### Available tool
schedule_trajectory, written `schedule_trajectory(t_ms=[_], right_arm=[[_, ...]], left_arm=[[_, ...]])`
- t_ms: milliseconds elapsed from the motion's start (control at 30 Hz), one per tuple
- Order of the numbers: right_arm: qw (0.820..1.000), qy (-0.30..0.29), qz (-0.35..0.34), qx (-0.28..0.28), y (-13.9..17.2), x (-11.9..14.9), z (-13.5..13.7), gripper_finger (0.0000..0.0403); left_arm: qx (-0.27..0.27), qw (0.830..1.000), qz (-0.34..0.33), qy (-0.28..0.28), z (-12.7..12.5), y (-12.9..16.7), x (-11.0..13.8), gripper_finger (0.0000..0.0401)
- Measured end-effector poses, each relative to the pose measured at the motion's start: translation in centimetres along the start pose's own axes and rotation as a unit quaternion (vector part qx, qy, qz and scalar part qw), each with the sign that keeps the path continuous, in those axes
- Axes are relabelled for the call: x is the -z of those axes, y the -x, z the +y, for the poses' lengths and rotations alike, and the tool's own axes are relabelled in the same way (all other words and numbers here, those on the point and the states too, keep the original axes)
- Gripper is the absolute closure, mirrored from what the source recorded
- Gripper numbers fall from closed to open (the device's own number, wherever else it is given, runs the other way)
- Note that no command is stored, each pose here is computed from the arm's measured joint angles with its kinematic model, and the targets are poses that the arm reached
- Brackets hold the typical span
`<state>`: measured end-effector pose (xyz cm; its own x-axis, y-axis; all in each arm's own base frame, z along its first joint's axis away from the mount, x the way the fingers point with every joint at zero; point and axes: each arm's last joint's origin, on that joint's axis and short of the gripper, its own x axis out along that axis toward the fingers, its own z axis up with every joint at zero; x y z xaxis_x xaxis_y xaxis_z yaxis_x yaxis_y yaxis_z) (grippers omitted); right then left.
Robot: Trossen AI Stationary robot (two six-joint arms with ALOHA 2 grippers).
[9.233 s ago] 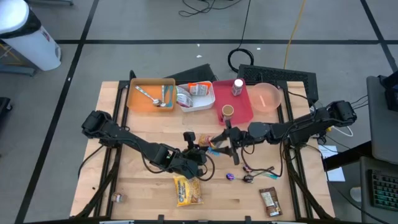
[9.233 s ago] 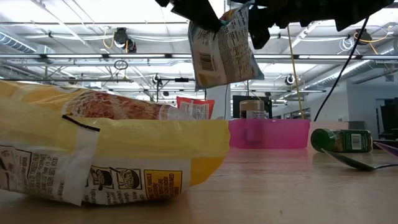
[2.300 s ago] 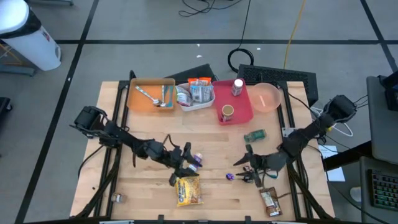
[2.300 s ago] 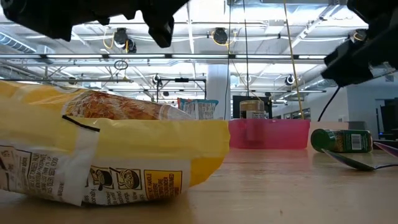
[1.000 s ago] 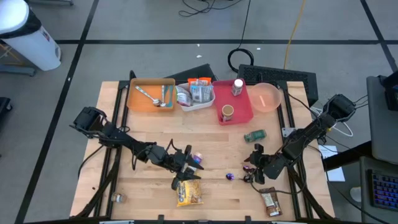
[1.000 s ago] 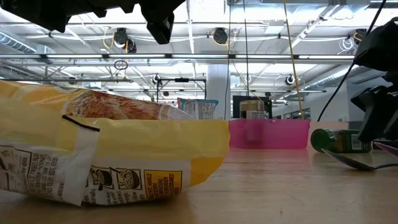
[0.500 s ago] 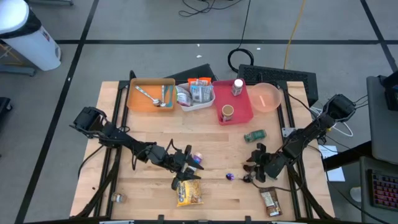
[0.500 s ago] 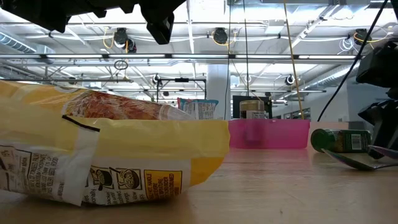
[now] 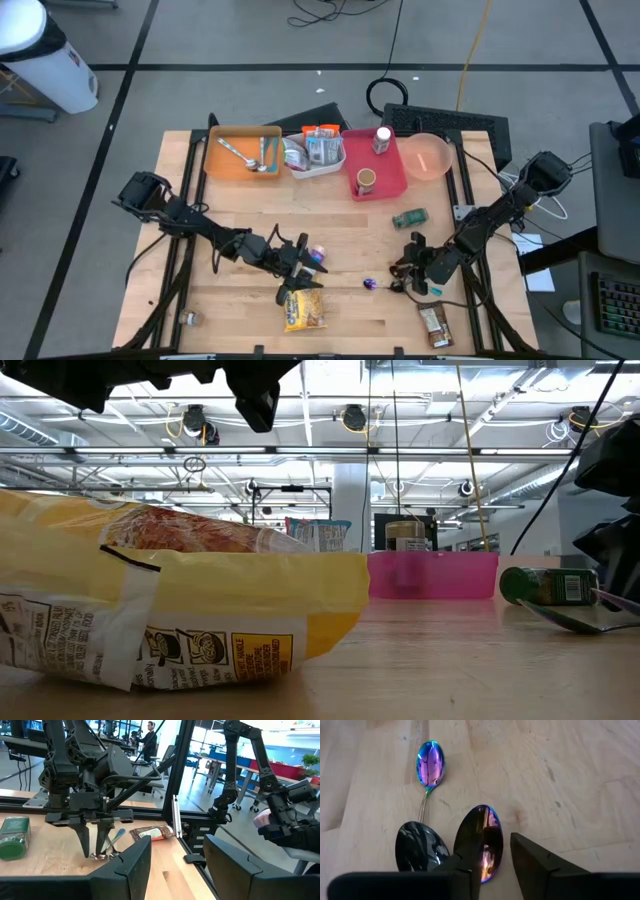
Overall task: Pick & Place Food Item
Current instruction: Put the right purple spoon into the orange bin
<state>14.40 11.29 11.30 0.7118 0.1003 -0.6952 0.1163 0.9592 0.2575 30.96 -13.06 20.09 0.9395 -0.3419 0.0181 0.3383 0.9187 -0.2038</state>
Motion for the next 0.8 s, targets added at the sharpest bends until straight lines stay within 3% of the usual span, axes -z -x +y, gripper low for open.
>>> schedule_trajectory(t_ms=[300,800], right_arm=[[1.000,0.004,0.009,-0.004,0.01,0.08,-0.02,0.0395],[0.998,0.056,-0.020,0.027,0.00,-0.11,-0.21,0.0402]], left_arm=[[-0.018,1.000,0.003,0.000,0.12,0.01,0.12,0.0215],[-0.019,1.000,0.007,-0.001,0.14,0.01,0.18,0.0215]])
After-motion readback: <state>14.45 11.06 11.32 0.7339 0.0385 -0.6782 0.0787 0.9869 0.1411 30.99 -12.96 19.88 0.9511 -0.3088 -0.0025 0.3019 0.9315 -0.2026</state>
